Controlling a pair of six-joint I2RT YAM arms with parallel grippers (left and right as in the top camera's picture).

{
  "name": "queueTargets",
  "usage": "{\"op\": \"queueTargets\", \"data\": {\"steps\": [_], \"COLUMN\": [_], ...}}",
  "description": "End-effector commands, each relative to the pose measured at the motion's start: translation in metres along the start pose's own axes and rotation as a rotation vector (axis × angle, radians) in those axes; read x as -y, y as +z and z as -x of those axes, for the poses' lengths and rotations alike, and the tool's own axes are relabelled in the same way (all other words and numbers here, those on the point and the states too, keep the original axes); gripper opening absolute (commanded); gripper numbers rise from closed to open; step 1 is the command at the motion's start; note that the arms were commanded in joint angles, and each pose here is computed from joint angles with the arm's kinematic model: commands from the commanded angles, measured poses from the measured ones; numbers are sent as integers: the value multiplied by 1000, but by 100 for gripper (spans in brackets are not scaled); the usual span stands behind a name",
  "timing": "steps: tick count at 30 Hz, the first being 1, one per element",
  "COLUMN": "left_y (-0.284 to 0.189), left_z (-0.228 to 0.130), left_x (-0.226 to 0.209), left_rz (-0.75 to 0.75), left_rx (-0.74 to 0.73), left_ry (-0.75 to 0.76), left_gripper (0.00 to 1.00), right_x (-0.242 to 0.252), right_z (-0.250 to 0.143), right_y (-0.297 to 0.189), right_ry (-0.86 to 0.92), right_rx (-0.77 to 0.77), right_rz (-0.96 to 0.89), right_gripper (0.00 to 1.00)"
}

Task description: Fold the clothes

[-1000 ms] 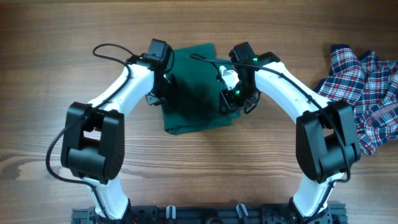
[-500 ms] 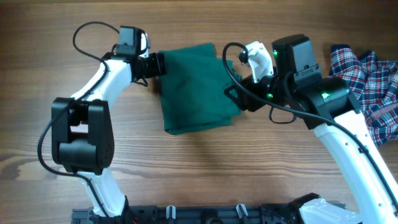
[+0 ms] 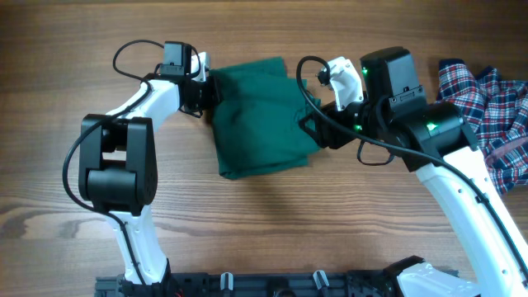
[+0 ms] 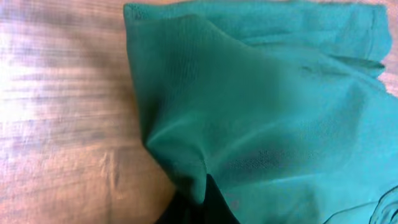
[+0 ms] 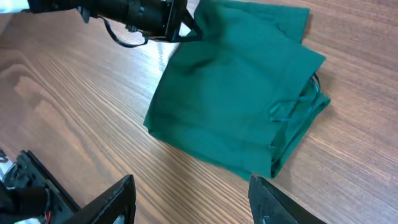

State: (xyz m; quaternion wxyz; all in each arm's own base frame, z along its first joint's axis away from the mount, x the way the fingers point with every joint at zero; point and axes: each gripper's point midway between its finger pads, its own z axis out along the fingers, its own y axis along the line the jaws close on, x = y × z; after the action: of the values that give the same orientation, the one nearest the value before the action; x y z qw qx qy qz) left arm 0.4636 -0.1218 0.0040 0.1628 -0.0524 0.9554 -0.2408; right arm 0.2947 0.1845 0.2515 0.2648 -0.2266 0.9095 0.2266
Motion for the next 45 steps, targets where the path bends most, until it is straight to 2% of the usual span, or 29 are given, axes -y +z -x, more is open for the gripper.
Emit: {"op": "queueTargets", "data": {"steps": [1, 3, 7, 9, 11, 14, 15, 17, 19, 21, 22, 24, 26, 27, 29, 31, 35, 38, 41, 43, 45], "left_y": [4, -10, -43, -62, -70, -70, -62, -59, -71, -93, -108, -130, -139, -138, -122, -115, -112, -112, -112, -112, -112], "left_z": [-30, -63, -121, -149, -164, -175, -168, -151, -126, -109, -103, -96, -90, -85, -68, -49, -27, -29, -30, -30, -30], "left_x": [-8, -28, -34, -35, -28, -14, -6, 3, 6, 1, -3, -16, -18, -14, 15, 28, 37, 36, 35, 35, 35], "left_rz": [30, 163, 265, 322, 326, 316, 295, 264, 275, 329, 369, 457, 473, 454, 307, 272, 239, 243, 244, 244, 245], "left_rx": [-116, -230, -466, -585, -651, -695, -654, -568, -442, -348, -307, -254, -218, -195, -153, -72, 18, 7, 6, 4, 2], "left_ry": [-64, -173, -289, -361, -392, -371, -305, -247, -190, -160, -149, -136, -129, -121, 30, 82, 110, 107, 106, 106, 105], "left_gripper": [4, 4, 4, 4, 4, 4, 4, 4, 17, 42, 45, 47, 47, 46, 47, 50, 53, 52, 52, 52, 52], "right_x": [-2, -2, 4, 16, 25, 35, 40, 42, 45, 47, 48, 50, 56, 62, 69, 59, 40, 40, 37, 40, 43], "right_z": [-1, -2, -3, -9, -19, -41, -53, -60, -65, -67, -69, -76, -85, -93, -108, -119, -150, -170, -175, -165, -161], "right_y": [-3, -3, -3, -4, 3, 29, 47, 63, 71, 74, 75, 79, 83, 89, 102, 118, 146, 159, 164, 171, 175], "right_ry": [14, 15, 19, 130, 228, 271, 294, 311, 320, 323, 327, 344, 371, 396, 450, 549, 777, 929, 996, 1025, 1019], "right_rx": [-1, -4, -9, -25, -73, -214, -295, -349, -379, -390, -401, -436, -478, -515, -583, -640, -710, -711, -708, -664, -639], "right_rz": [6, 6, -27, -99, -139, -153, -153, -136, -140, -145, -146, -151, -158, -165, -154, -42, 82, 61, 71, 72, 70], "right_gripper": [59, 59, 59, 59, 59, 59, 59, 59, 66, 76, 78, 80, 84, 85, 90, 91, 95, 95, 96, 91, 73]}}
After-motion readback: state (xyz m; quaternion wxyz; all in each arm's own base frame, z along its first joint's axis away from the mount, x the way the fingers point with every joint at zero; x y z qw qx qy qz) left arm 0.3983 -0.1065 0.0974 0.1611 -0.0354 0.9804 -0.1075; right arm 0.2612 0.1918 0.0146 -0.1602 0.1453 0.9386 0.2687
